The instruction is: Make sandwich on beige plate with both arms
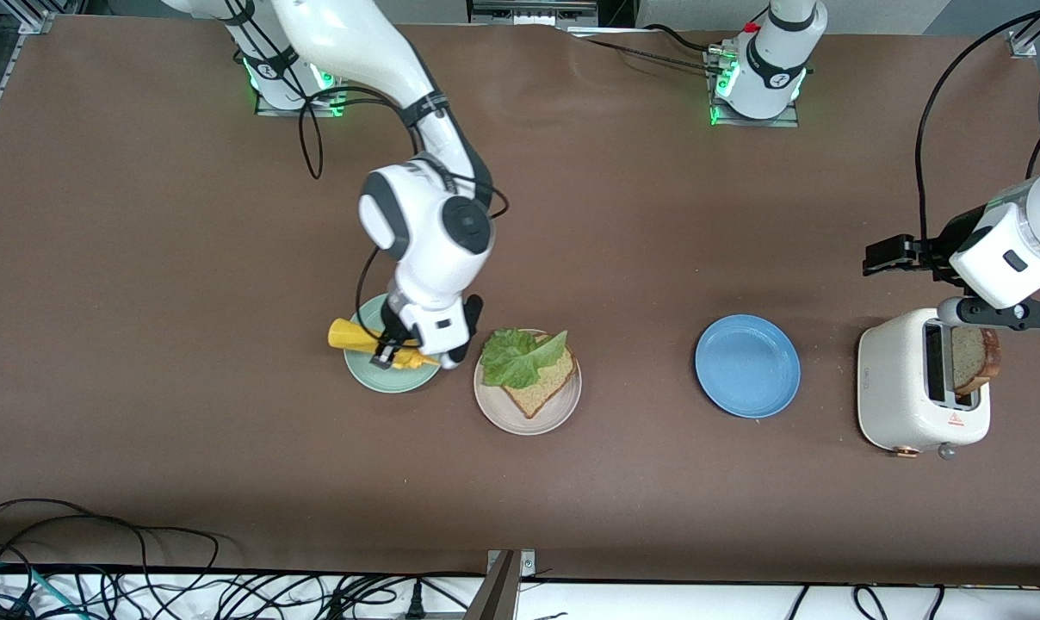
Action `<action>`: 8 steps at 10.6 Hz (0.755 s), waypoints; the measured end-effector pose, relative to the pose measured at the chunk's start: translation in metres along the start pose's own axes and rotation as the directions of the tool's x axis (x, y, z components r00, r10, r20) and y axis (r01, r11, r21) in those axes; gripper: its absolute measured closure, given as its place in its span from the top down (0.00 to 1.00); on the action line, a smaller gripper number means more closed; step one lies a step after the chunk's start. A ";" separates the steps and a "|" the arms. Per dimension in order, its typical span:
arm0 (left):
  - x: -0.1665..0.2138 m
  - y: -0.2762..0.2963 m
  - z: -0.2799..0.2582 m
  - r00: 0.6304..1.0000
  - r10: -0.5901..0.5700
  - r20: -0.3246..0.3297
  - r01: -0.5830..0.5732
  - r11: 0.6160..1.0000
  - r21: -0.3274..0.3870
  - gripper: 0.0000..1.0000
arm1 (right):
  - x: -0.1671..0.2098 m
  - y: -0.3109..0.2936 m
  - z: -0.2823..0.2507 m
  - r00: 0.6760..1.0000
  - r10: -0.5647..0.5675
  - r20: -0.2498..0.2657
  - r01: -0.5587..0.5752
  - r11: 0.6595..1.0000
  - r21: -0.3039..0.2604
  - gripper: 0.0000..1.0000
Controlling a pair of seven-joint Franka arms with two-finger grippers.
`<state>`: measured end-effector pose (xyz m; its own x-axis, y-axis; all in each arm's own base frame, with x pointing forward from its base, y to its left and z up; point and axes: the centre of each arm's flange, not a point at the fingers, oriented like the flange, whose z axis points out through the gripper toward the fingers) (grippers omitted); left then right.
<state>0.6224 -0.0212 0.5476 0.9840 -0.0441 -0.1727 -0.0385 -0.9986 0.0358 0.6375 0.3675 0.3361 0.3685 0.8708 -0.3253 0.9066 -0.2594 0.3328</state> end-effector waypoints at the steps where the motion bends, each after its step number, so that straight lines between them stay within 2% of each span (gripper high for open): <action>1: 0.000 0.000 0.000 1.000 0.000 0.001 0.000 1.000 0.000 0.99 | -0.021 0.023 0.002 0.999 0.030 -0.038 -0.028 0.998 0.051 0.11; 3: 0.000 0.000 0.001 1.000 0.000 0.002 0.000 1.000 0.000 0.99 | -0.073 0.074 0.014 0.981 0.134 -0.139 -0.108 0.978 0.179 0.11; 5: 0.000 0.000 0.002 1.000 -0.001 0.003 0.001 1.000 0.000 0.99 | -0.128 0.120 0.019 0.928 0.226 -0.296 -0.131 0.942 0.308 0.11; 6: 0.000 -0.002 0.002 1.000 -0.003 0.004 0.003 1.000 0.001 0.98 | -0.149 0.135 0.014 0.893 0.251 -0.373 -0.118 0.931 0.346 0.11; 8: -0.001 -0.027 0.000 0.999 -0.045 0.000 0.045 0.999 0.004 0.99 | -0.186 0.149 -0.006 0.831 0.259 -0.492 -0.054 0.918 0.393 0.11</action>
<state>0.6227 0.0059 0.5468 0.9847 0.0005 -0.1743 0.0048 -0.9997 0.0244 0.7023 0.1693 0.4518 0.4401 0.8620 0.2515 0.8932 -0.4489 -0.0247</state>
